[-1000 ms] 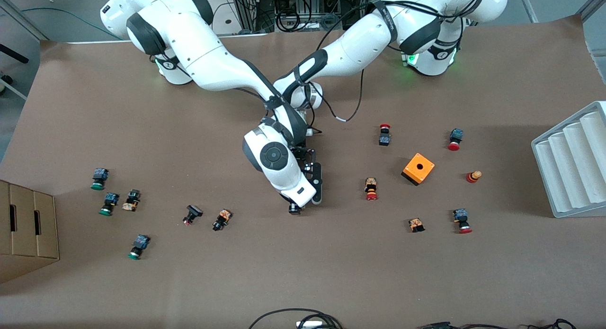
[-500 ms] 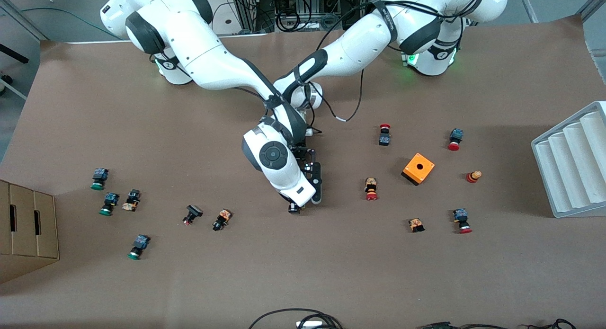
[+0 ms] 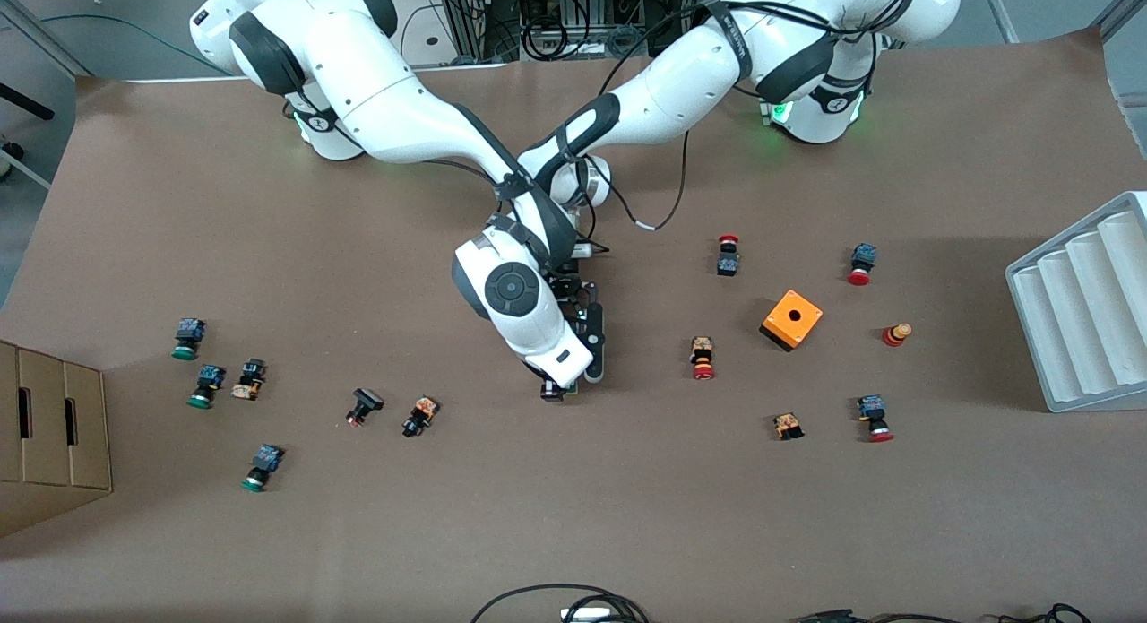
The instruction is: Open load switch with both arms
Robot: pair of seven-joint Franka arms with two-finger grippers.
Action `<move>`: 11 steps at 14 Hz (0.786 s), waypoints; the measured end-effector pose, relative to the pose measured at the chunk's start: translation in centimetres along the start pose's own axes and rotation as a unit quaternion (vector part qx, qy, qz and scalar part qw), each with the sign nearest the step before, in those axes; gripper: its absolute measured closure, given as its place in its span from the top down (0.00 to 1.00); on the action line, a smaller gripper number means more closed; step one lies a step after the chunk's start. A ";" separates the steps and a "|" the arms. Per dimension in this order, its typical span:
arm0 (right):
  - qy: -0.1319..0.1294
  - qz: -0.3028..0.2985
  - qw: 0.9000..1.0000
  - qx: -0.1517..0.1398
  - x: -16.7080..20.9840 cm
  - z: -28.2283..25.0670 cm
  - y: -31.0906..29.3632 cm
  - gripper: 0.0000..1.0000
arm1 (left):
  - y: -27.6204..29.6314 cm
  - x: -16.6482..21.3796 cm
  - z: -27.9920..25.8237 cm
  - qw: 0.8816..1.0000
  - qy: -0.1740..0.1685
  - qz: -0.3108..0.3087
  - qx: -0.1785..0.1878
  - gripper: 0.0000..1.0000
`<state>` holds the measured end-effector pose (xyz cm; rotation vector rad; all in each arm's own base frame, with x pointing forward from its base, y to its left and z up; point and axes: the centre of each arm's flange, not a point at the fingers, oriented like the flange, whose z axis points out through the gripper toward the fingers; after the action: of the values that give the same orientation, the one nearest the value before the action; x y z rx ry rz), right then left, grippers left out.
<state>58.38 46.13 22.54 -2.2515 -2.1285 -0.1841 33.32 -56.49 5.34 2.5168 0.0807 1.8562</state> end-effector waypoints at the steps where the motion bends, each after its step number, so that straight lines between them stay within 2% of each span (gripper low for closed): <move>1: 0.000 0.000 1.000 0.000 0.0 0.0 0.0 0.70 | 0.0 0.0 0.0 1.000 0.000 0.000 0.000 0.63; 11: -0.002 -0.002 1.000 0.007 0.1 -0.9 -0.7 0.70 | 0.0 0.0 0.0 1.000 0.000 0.000 0.000 0.63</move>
<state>57.64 46.20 23.41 -2.2409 -2.1306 -0.1636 33.32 -56.49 5.34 2.5168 0.0807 1.8563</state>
